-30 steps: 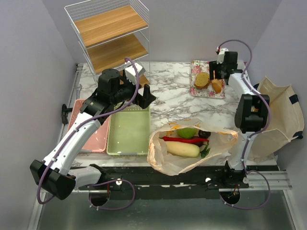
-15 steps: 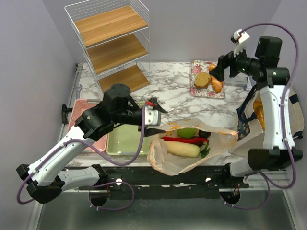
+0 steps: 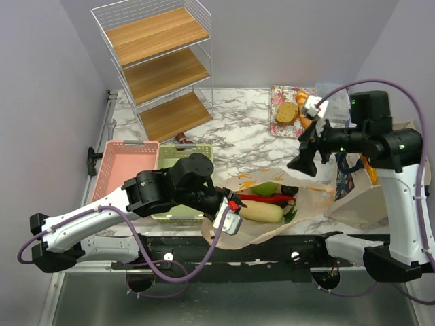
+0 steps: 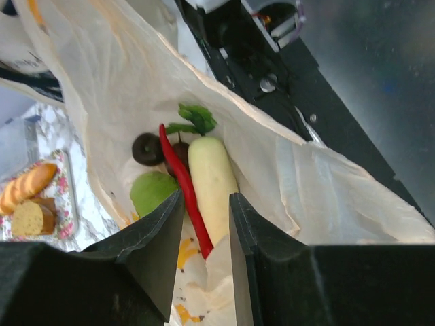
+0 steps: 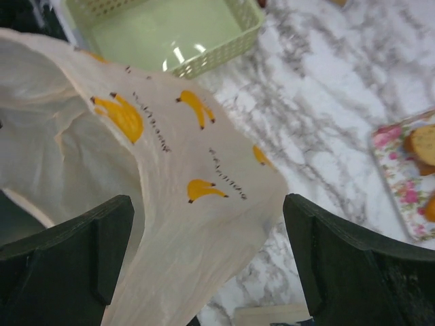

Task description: Untie the knot of the grocery bags and take out the mixed food

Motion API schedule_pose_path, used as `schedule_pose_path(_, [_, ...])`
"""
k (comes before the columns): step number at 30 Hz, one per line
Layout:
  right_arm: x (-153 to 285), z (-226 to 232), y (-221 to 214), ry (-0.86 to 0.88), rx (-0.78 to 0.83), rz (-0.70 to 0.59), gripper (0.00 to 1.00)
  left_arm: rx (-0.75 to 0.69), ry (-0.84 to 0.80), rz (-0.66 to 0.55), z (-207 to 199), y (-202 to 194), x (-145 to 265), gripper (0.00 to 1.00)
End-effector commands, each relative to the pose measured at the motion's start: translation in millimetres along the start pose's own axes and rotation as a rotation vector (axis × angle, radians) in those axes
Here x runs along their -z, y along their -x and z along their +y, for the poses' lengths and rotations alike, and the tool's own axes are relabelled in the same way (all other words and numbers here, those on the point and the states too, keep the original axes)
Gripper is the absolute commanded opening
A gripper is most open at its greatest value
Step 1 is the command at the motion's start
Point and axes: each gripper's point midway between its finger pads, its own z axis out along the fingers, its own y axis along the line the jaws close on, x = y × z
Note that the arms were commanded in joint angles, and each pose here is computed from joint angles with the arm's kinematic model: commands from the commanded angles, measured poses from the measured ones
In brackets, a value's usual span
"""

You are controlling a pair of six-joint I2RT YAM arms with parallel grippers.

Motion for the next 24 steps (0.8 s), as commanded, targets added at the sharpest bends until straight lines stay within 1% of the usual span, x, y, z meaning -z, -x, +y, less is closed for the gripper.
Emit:
schedule_pose_path(1, [-21.7, 23.9, -57.5, 0.083, 0.012, 0.240, 1.00, -0.035, -0.056, 0.160, -16.3, -44.8, -11.2, 0.34])
schedule_pose_path(3, [-32.1, 29.7, -82.2, 0.107, 0.057, 0.340, 1.00, -0.037, -0.075, 0.193, -20.7, -53.9, -12.1, 0.34])
schedule_pose_path(6, [-39.3, 21.9, -107.2, 0.066, 0.105, 0.445, 1.00, -0.049, -0.072, 0.241, -22.7, -67.3, -12.5, 0.35])
schedule_pose_path(8, [-40.5, 13.0, -115.1, 0.022, 0.123, 0.471, 0.99, -0.051, -0.065, 0.295, -22.7, -81.3, -13.0, 0.36])
schedule_pose_path(9, [-41.0, 9.8, -118.4, 0.006, 0.133, 0.478, 0.96, -0.054, -0.051, 0.326, -20.1, -88.6, -12.6, 0.36])
schedule_pose_path(11, [-40.8, 9.3, -123.0, -0.003, 0.147, 0.478, 0.96, -0.061, -0.012, 0.374, -13.2, -101.1, -13.4, 0.36])
schedule_pose_path(13, [-40.2, 8.2, -128.8, -0.012, 0.161, 0.486, 0.96, -0.069, 0.040, 0.418, -3.8, -112.9, -13.1, 0.41])
schedule_pose_path(14, [-41.2, 5.2, -132.0, -0.029, 0.171, 0.491, 0.94, -0.067, 0.059, 0.433, 0.1, -117.2, -12.8, 0.46])
schedule_pose_path(15, [-41.2, -1.2, -135.1, -0.064, 0.184, 0.499, 0.88, -0.057, 0.075, 0.445, 4.5, -120.6, -12.0, 0.49])
schedule_pose_path(17, [-41.3, -14.9, -138.2, -0.134, 0.217, 0.507, 0.77, -0.029, 0.116, 0.477, 15.6, -129.3, -8.5, 0.60])
schedule_pose_path(18, [-41.5, -20.9, -135.2, -0.167, 0.230, 0.497, 0.69, -0.019, 0.135, 0.498, 21.7, -134.4, -5.8, 0.62])
schedule_pose_path(19, [-40.3, -26.0, -133.1, -0.193, 0.245, 0.494, 0.64, -0.013, 0.158, 0.522, 28.7, -140.0, -1.8, 0.63])
schedule_pose_path(20, [-40.6, -30.6, -129.5, -0.217, 0.250, 0.484, 0.55, -0.010, 0.187, 0.545, 36.7, -145.6, 1.3, 0.63])
schedule_pose_path(21, [-41.0, -35.4, -125.2, -0.246, 0.244, 0.473, 0.41, -0.001, 0.220, 0.567, 45.7, -151.7, 6.4, 0.62])
schedule_pose_path(22, [-42.5, -39.9, -119.7, -0.270, 0.237, 0.456, 0.20, 0.005, 0.253, 0.584, 55.0, -155.7, 11.2, 0.61])
schedule_pose_path(23, [-44.1, -44.0, -114.0, -0.293, 0.225, 0.437, 0.03, 0.016, 0.289, 0.604, 65.8, -160.9, 17.6, 0.60])
schedule_pose_path(24, [-47.4, -49.2, -104.8, -0.322, 0.207, 0.402, 0.01, 0.028, 0.329, 0.617, 76.4, -163.6, 23.5, 0.58])
